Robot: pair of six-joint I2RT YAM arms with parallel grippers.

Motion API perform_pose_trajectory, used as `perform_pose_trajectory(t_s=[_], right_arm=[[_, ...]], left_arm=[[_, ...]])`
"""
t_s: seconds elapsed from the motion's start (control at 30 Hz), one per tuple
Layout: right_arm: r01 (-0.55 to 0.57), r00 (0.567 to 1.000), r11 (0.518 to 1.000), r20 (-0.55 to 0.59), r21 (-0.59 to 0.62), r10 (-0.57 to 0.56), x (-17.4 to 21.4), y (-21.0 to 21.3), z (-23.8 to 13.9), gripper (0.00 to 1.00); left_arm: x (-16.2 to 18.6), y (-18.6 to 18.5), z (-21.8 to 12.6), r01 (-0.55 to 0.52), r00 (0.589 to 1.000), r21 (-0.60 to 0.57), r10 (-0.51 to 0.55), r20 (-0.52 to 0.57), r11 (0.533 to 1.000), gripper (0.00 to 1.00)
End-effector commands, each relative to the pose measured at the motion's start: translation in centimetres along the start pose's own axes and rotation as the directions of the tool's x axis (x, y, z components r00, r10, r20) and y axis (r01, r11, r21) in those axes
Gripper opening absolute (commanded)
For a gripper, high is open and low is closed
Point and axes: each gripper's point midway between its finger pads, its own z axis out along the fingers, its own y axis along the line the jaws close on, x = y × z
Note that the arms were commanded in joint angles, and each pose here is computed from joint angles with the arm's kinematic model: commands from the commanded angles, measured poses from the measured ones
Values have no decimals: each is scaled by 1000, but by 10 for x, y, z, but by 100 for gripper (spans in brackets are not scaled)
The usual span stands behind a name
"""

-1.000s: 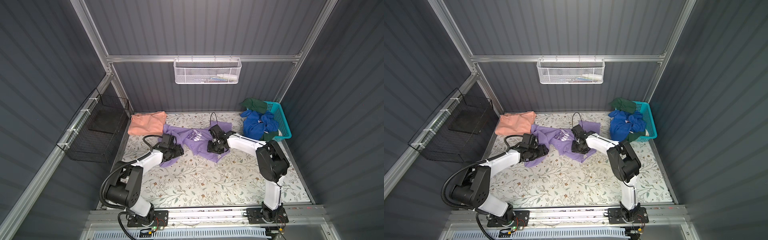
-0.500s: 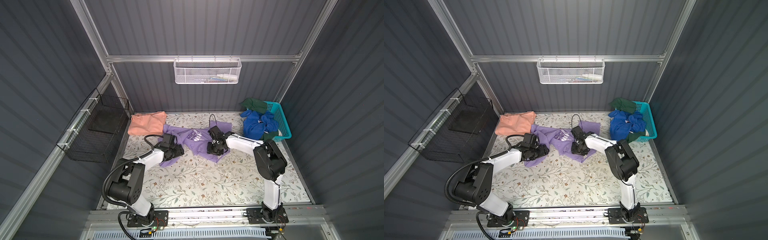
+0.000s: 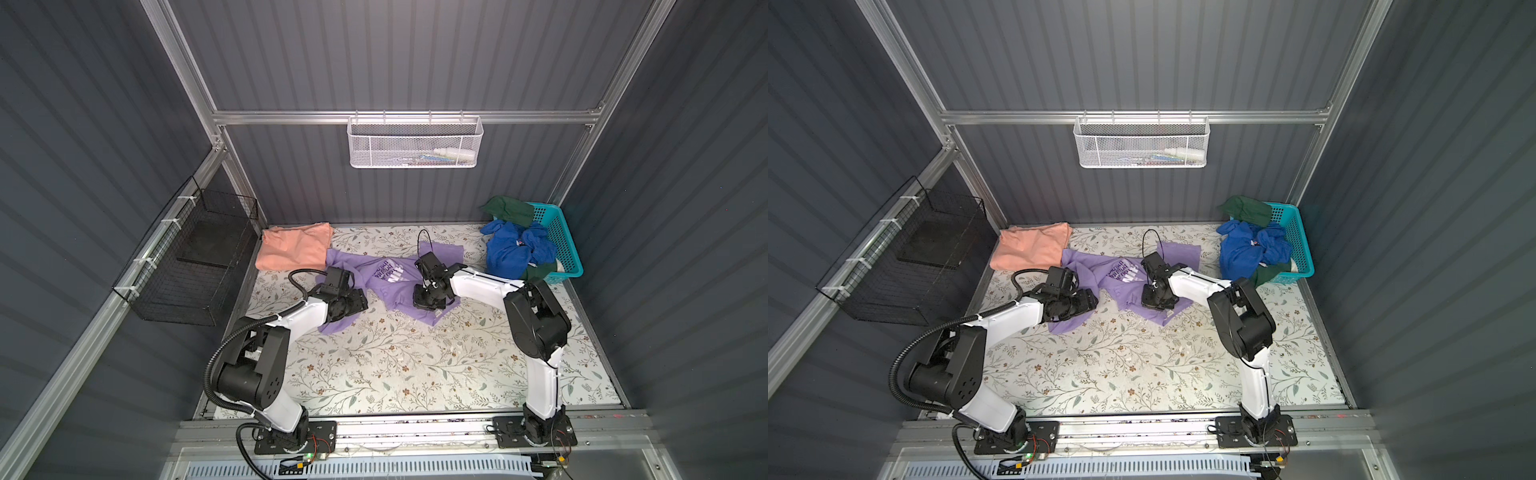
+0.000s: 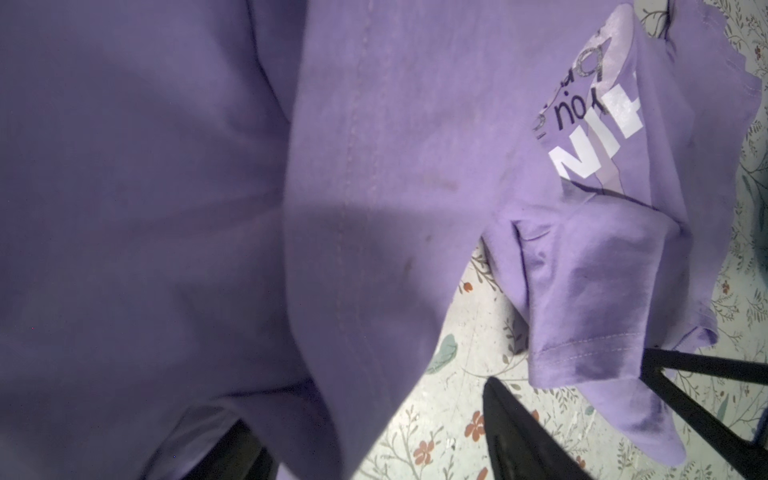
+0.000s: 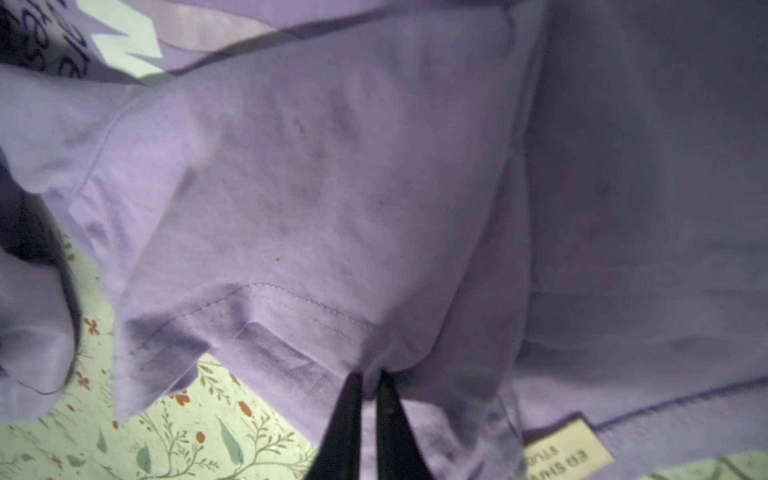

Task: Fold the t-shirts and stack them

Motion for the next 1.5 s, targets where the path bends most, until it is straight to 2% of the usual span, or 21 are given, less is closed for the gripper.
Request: perform_pose_trajectory(t_s=[0.0,0.17,0.37,0.5,0.6,0.77,0.9,1.13,1.27,1.33,1.4,1.43,1.47], right_arm=[[28,999,998,30,54,-30,-7,-2,-7,0],[64,989,984,119,168,-85,-21,-16,-37,0],[51,974,979,206,197,-92,-25,-25,-73,0],[30,966,977,245,213,-83,-20,-34,-92,0],[1,954,969,290,245,-75,-17,-47,-112,0],[-44,925,965,376,257,-58,-13,-62,-146,0],[-67,922,962,385,264,-42,-5,-72,-155,0],[-78,918,964,396,253,-30,0,-76,-157,0],[-80,918,963,396,257,-30,0,-77,-154,0],[-78,919,963,394,257,-31,0,-77,-153,0],[-81,917,963,398,258,-30,-1,-77,-153,0],[-81,915,962,402,261,-32,-2,-78,-154,0],[-86,914,959,405,269,-32,-2,-80,-155,0]], left_arm=[[-5,3,-6,-18,1000,-31,18,15,999,72],[-19,22,-29,-33,994,-153,48,97,988,67],[-31,33,-43,-29,991,-195,54,126,980,60],[-32,30,-43,-24,991,-171,46,126,985,59],[-29,28,-39,-28,992,-146,45,116,989,63],[-20,23,-23,-26,997,-97,33,75,995,65],[-15,7,-10,-25,999,-11,25,47,1000,64],[3,9,2,-32,999,1,32,-19,999,61],[11,-2,1,-28,999,69,30,-28,997,53],[11,-9,-1,-30,999,104,32,-20,994,35],[10,-11,-3,-22,1000,112,24,-20,994,8],[10,-12,-4,-16,1000,110,19,-22,994,0],[7,-13,-5,-14,1000,113,16,-19,993,0]])
